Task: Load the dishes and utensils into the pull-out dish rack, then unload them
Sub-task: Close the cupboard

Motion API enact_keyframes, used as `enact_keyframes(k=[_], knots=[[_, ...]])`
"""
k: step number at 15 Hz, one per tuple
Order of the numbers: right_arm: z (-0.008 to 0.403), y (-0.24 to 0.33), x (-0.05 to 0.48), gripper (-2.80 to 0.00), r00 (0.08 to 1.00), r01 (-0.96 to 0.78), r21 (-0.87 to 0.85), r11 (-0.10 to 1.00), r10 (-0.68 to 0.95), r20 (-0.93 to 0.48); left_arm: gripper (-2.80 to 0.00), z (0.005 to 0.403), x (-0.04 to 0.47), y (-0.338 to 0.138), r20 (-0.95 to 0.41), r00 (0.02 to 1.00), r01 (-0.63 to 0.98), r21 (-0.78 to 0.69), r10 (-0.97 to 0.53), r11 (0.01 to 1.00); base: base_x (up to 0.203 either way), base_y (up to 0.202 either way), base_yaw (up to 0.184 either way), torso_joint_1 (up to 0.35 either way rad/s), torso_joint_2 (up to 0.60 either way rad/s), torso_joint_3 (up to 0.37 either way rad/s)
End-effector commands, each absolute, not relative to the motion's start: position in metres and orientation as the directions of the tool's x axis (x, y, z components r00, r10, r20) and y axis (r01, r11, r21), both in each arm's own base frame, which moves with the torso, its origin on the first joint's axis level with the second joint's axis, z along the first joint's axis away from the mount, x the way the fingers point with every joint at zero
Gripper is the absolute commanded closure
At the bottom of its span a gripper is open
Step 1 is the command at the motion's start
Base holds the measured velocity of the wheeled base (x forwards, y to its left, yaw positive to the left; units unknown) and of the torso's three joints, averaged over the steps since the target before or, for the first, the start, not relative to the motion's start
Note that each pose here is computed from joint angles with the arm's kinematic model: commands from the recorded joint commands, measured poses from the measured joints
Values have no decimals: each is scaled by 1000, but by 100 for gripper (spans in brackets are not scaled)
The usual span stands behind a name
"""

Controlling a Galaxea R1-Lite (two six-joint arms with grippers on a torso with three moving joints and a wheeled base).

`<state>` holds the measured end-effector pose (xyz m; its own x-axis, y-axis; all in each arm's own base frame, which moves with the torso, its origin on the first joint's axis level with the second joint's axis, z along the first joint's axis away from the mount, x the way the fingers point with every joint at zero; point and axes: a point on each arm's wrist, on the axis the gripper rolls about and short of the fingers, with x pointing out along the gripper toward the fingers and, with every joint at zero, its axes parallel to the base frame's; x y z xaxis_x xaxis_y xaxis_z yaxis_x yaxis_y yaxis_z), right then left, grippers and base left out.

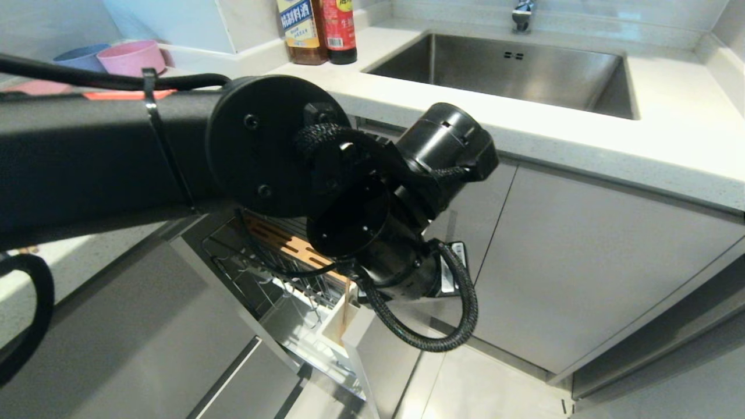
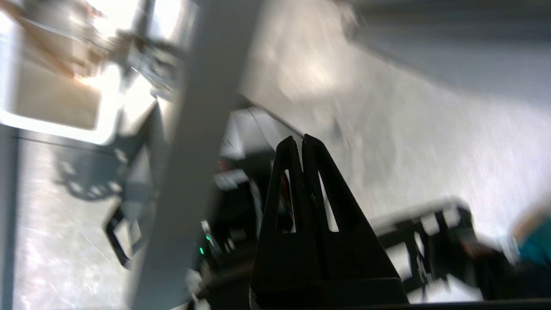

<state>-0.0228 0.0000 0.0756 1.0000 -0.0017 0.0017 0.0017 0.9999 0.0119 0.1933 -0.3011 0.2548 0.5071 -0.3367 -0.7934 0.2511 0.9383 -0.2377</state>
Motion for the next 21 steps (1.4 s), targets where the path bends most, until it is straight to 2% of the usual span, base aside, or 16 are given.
enact_keyframes(k=[1,5,9,13,18,21], knots=[[75,0,-23,0,1000,2,12,1000,-2,0,0,263,200,-289,-772,561,204,-222,-300,953,0,0,0,0,0,0],[75,0,-23,0,1000,2,12,1000,-2,0,0,272,220,-266,-697,706,50,-123,-122,991,0,0,0,0,0,0],[75,0,-23,0,1000,2,12,1000,-2,0,0,280,233,-245,-648,762,-37,-61,-11,997,0,0,0,0,0,0],[75,0,-23,0,1000,2,12,1000,-2,0,0,281,259,-218,-623,775,-139,1,109,990,0,0,0,0,0,0],[75,0,-23,0,1000,2,12,1000,-2,0,0,277,299,-172,-559,757,-326,125,338,937,0,0,0,0,0,0],[75,0,-23,0,1000,2,12,1000,-2,0,0,279,302,-166,-523,759,-372,143,389,917,0,0,0,0,0,0]])
